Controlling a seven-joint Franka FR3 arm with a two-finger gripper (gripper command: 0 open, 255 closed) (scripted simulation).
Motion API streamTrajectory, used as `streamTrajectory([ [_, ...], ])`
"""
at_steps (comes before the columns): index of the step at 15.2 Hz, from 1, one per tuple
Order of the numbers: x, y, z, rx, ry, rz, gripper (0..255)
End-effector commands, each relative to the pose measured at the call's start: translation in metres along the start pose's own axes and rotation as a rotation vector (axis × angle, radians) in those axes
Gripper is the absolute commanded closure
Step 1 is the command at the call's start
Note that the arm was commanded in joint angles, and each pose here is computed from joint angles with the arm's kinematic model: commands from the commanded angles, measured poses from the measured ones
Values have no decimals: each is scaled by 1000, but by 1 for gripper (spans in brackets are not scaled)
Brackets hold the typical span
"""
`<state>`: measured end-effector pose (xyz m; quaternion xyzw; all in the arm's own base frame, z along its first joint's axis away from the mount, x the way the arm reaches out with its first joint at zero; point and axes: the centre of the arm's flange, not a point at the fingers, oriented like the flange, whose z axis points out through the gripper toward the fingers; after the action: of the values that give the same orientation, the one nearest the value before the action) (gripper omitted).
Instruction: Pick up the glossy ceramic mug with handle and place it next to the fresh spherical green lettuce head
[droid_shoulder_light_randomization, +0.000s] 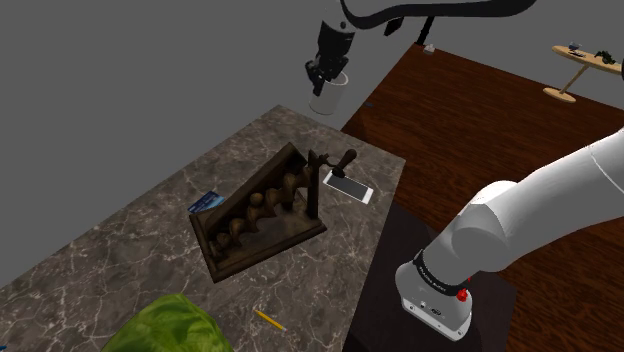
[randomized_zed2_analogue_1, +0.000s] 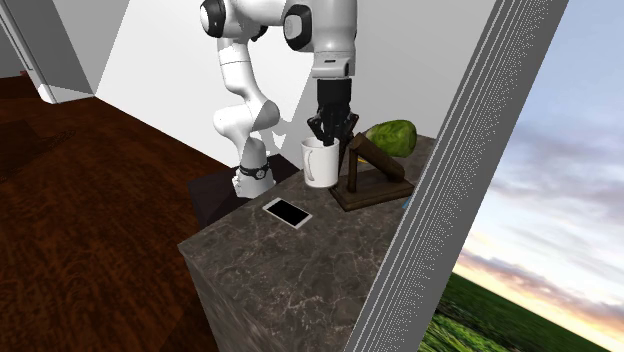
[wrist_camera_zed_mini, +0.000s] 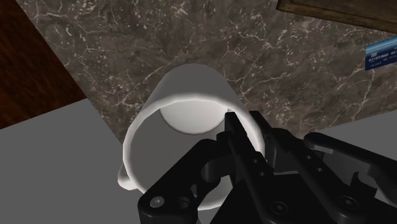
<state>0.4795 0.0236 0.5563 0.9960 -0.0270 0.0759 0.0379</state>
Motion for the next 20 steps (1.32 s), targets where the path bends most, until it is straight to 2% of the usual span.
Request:
streamTrajectory([
  [1, 1, 1, -12, 0, 0, 0, 255],
  [5, 4, 2, -28, 0, 0, 0, 255],
  [20, -146, -123, -61, 0, 0, 0, 255],
])
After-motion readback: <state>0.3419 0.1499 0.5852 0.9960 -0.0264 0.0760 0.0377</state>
